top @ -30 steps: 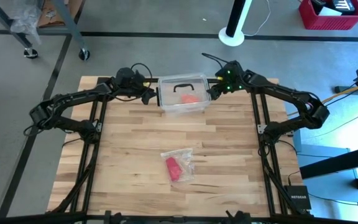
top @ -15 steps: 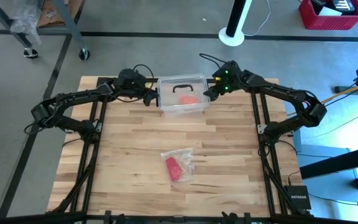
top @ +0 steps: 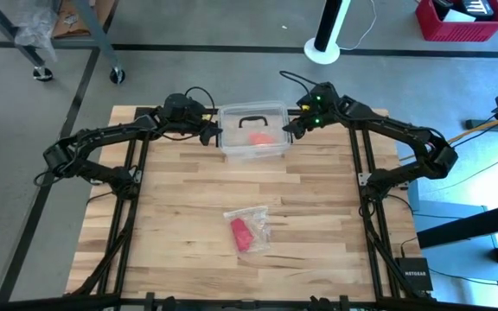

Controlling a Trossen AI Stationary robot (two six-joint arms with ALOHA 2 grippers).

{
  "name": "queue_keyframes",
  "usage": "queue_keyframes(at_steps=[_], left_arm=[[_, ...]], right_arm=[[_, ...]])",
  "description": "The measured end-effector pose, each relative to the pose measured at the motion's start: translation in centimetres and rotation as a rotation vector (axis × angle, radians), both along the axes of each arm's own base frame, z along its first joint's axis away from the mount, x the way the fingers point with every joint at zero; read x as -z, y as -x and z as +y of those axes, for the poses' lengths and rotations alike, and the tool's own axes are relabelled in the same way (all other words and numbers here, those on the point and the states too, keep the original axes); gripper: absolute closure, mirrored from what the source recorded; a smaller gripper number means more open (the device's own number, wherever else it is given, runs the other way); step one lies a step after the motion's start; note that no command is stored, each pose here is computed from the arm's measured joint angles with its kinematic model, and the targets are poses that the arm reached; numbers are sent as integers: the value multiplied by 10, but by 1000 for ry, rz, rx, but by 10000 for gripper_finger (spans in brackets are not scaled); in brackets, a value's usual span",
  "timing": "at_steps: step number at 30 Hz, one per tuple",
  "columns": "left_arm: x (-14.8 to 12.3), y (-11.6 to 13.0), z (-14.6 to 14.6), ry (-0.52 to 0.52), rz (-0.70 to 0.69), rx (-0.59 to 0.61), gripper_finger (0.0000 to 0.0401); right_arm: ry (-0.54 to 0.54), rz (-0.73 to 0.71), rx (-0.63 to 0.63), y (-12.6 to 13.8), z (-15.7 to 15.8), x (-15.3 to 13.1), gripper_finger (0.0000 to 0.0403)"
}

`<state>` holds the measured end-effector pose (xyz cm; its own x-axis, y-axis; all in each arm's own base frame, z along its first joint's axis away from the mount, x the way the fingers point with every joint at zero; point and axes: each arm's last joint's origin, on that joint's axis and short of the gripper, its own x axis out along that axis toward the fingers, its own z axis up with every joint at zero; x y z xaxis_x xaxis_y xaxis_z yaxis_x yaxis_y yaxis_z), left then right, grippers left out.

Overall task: Roll bandage
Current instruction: Open the lid of the transparent container

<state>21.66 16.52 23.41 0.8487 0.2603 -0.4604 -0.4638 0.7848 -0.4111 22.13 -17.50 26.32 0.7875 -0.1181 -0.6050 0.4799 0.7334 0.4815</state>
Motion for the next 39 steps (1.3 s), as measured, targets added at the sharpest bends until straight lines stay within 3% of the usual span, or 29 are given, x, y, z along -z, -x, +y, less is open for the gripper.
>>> queue_keyframes(at_steps=[9,27,35,39], left_arm=[[0,1,0,-17,8,1,219],[1,1,-1,-75,41,58,219],[0,0,-1,-162,42,102,219],[0,0,-1,-169,42,108,219]], right_arm=[[4,-90,-64,-4,-1,-6,182],[73,-108,-13,-6,-5,-10,182],[230,-55,22,-6,-8,-11,182],[258,-39,16,-6,-9,-10,182]])
